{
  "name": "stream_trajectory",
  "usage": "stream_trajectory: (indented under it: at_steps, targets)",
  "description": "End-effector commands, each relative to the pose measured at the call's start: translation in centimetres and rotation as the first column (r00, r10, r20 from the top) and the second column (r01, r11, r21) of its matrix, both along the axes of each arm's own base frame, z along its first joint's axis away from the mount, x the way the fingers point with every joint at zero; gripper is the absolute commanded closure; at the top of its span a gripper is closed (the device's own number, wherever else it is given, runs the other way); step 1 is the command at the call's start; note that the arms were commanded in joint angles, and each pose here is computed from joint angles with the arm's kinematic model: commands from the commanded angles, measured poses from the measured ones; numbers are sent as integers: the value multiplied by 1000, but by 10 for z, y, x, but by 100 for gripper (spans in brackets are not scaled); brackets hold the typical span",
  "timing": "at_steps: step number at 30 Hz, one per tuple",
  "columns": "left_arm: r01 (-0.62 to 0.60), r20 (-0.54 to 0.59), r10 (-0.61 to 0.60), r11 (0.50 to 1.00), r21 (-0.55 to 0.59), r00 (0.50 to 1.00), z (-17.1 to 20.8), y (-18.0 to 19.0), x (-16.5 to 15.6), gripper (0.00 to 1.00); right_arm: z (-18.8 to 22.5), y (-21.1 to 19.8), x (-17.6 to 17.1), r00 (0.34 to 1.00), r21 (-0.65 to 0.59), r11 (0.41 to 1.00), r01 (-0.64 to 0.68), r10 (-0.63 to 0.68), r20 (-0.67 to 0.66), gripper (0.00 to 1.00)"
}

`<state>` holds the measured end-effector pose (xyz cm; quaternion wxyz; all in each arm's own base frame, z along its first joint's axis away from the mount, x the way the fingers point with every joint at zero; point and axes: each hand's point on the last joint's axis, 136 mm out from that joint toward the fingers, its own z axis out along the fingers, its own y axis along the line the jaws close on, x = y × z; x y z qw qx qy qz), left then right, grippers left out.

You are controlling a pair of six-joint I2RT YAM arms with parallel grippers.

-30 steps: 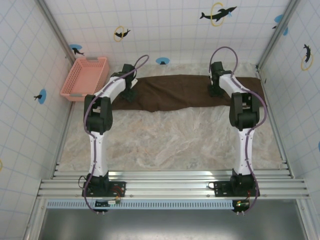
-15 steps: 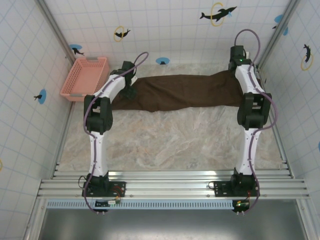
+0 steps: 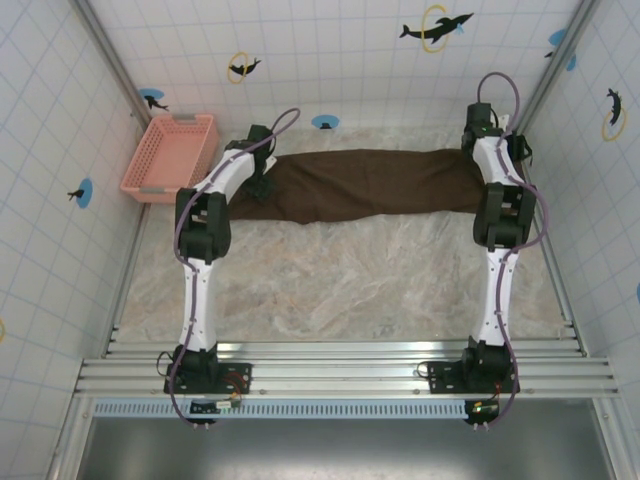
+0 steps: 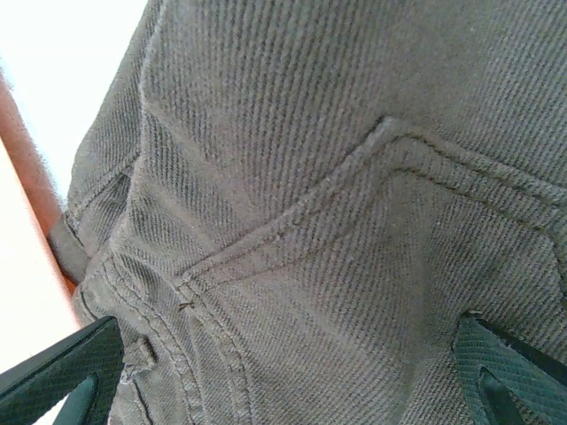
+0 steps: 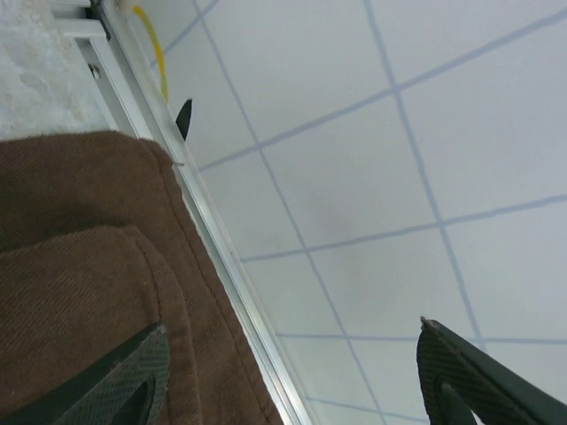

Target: Roll up the long pants

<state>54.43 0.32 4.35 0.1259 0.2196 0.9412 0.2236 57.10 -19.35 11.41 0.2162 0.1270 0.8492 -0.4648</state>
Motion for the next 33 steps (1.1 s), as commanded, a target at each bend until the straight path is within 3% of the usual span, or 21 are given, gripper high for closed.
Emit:
stream_trajectory:
  at_steps: [1,7,11,20,27,33]
  targets:
    - [2,-9,-1,999,48,1000,7,6,0,3,33,4,2,994,-16,1000,12,-10,113,22]
    - [-5,6,5,998,58,1000,19,9,-5,3,43,16,-15,995,50,998,-29,24,92,19]
    - [-14,40,12,999,53,999,34,10,-12,3,47,61,-30,985,124,982,-143,129,113,19]
    - [-28,112,34,998,-50,993,36,-7,-19,3,2,153,-48,936,462,823,-330,348,50,19]
    - [-39,86,51,991,-132,995,6,-23,-10,3,-69,164,-38,896,629,723,-287,435,-91,20]
    - [-73,-33,69,990,-122,997,-24,-23,-18,2,-112,156,-45,865,690,695,-204,458,-206,23]
